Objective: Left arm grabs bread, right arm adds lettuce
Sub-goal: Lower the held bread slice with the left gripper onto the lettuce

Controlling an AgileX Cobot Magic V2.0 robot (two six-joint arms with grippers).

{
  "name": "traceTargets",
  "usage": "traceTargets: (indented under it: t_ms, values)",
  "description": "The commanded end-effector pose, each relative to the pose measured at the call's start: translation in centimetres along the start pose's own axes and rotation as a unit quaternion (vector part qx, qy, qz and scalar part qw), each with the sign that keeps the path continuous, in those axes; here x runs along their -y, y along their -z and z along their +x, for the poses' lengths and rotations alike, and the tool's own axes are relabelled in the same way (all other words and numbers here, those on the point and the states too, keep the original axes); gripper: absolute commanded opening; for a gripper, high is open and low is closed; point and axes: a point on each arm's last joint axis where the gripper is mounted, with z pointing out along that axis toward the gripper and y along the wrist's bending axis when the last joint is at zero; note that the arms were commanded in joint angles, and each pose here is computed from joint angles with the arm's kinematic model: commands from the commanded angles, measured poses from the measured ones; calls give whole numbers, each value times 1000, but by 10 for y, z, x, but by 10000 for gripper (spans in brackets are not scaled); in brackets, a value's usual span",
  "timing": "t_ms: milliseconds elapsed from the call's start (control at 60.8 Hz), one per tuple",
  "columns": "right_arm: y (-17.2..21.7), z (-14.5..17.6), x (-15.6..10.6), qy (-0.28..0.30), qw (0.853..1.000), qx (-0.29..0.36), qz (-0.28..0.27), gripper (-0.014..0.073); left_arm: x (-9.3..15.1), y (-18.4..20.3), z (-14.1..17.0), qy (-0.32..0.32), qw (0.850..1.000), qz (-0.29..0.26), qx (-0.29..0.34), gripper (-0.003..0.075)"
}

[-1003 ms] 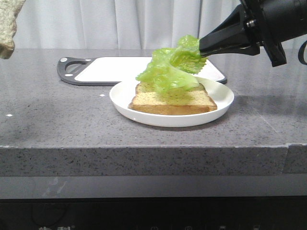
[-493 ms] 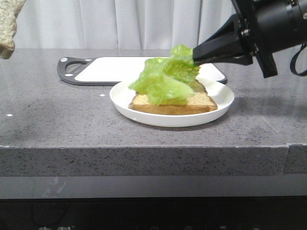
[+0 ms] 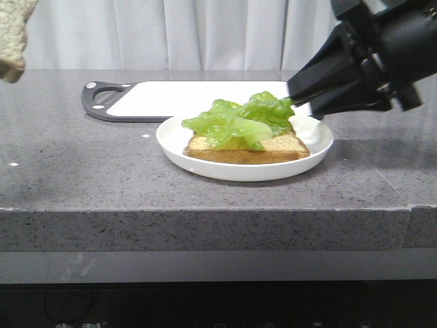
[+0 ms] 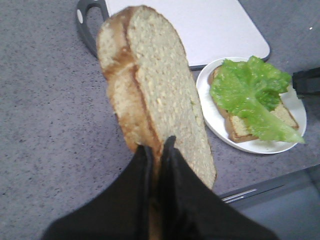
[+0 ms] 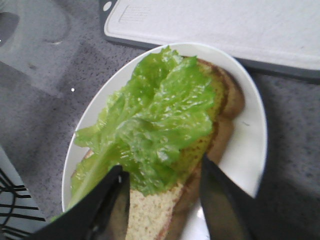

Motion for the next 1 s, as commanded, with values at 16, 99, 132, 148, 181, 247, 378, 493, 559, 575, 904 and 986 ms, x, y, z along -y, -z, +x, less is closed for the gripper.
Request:
traceTargets:
  t_ms: [16, 99, 132, 148, 181, 247, 378, 493, 559, 575, 904, 986]
  values:
    - [32, -14, -23, 37, 998, 35, 28, 366, 9, -2, -19, 46, 996, 48, 60, -20]
    - [53, -14, -37, 64, 995, 43, 60, 366, 14, -17, -24, 58, 994, 77, 52, -20]
    - [64, -13, -44, 76, 993, 47, 71, 366, 17, -25, -26, 61, 992, 98, 47, -20]
    - [68, -13, -47, 80, 993, 48, 75, 365, 18, -28, -27, 63, 991, 105, 45, -20]
    - [76, -11, -53, 90, 991, 51, 84, 365, 21, -38, -29, 71, 989, 124, 39, -20]
    - [91, -8, -64, 107, 988, 54, 95, 365, 26, -57, -33, 74, 984, 160, 28, -20]
    - [115, 3, -83, 135, 984, 51, 106, 365, 35, -94, -40, 91, 970, 226, 12, -20]
    - [129, 9, -93, 163, 978, 58, 114, 365, 43, -123, -47, 109, 951, 290, -1, -20]
    - [132, 10, -96, 170, 977, 62, 116, 365, 47, -140, -49, 111, 940, 322, -13, -20]
    - [133, 10, -96, 172, 976, 63, 117, 365, 47, -146, -49, 114, 938, 328, -19, -20]
    - [132, 11, -96, 170, 977, 56, 114, 365, 48, -211, -41, 148, 909, 381, -86, -20]
    - [132, 11, -96, 171, 977, 56, 115, 365, 44, -221, -37, 155, 910, 372, -96, -20]
